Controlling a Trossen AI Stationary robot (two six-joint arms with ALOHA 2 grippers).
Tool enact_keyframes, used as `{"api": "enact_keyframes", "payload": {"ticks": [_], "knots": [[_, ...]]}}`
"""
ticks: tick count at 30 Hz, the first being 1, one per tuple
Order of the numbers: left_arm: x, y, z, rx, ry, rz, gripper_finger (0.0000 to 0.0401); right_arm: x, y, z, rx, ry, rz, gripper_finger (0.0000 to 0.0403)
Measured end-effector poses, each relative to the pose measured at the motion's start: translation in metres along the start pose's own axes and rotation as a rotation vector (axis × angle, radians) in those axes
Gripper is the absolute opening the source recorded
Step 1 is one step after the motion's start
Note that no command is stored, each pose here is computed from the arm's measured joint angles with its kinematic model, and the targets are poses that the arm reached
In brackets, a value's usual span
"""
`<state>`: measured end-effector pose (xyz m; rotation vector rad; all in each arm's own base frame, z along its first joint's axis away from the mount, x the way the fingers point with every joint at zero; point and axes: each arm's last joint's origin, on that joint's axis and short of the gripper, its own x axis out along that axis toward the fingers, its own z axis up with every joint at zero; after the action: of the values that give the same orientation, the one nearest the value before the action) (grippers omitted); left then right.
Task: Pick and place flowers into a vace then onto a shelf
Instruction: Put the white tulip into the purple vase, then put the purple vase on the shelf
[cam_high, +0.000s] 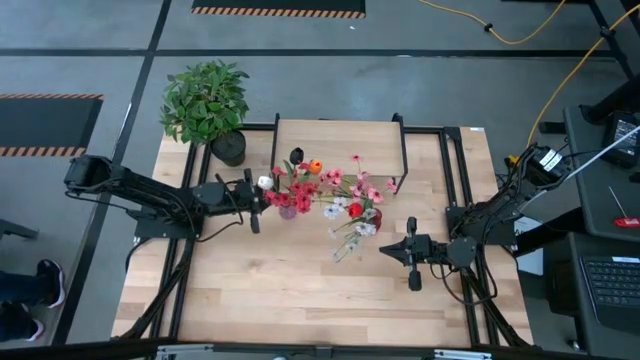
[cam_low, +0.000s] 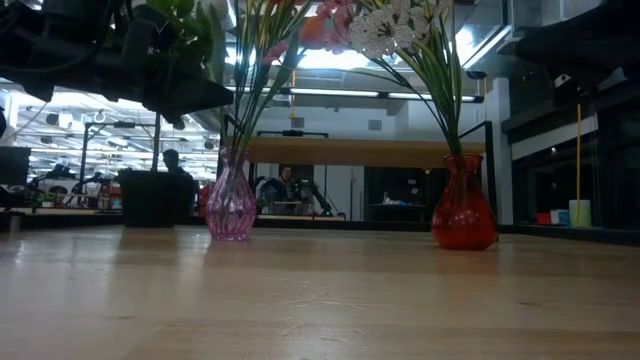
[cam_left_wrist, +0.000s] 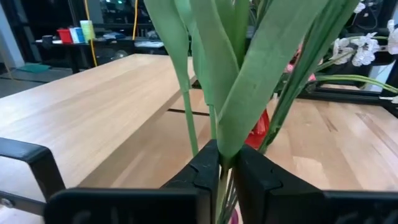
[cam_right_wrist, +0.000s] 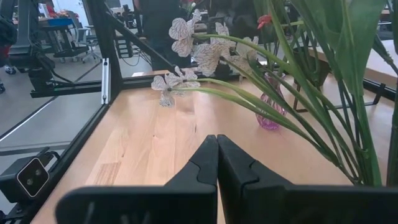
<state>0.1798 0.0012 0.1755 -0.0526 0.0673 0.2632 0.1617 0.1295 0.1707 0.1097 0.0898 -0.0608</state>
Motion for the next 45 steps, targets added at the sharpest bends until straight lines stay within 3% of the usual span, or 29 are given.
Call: {"api": "enact_keyframes", "payload": {"ticks": [18, 45], "knots": [[-0.001, 0.001, -0.011, 0.044, 0.113, 0.000, 0.0153, 0.000, 0.000, 0.000, 0.023, 0.001, 0.000, 0.0000], [-0.025, 0.004, 0.003, 0.035, 0.104, -0.028, 0.0160, 0.000, 0.000, -0.001, 0.016, 0.007, -0.002, 0.0000]]}}
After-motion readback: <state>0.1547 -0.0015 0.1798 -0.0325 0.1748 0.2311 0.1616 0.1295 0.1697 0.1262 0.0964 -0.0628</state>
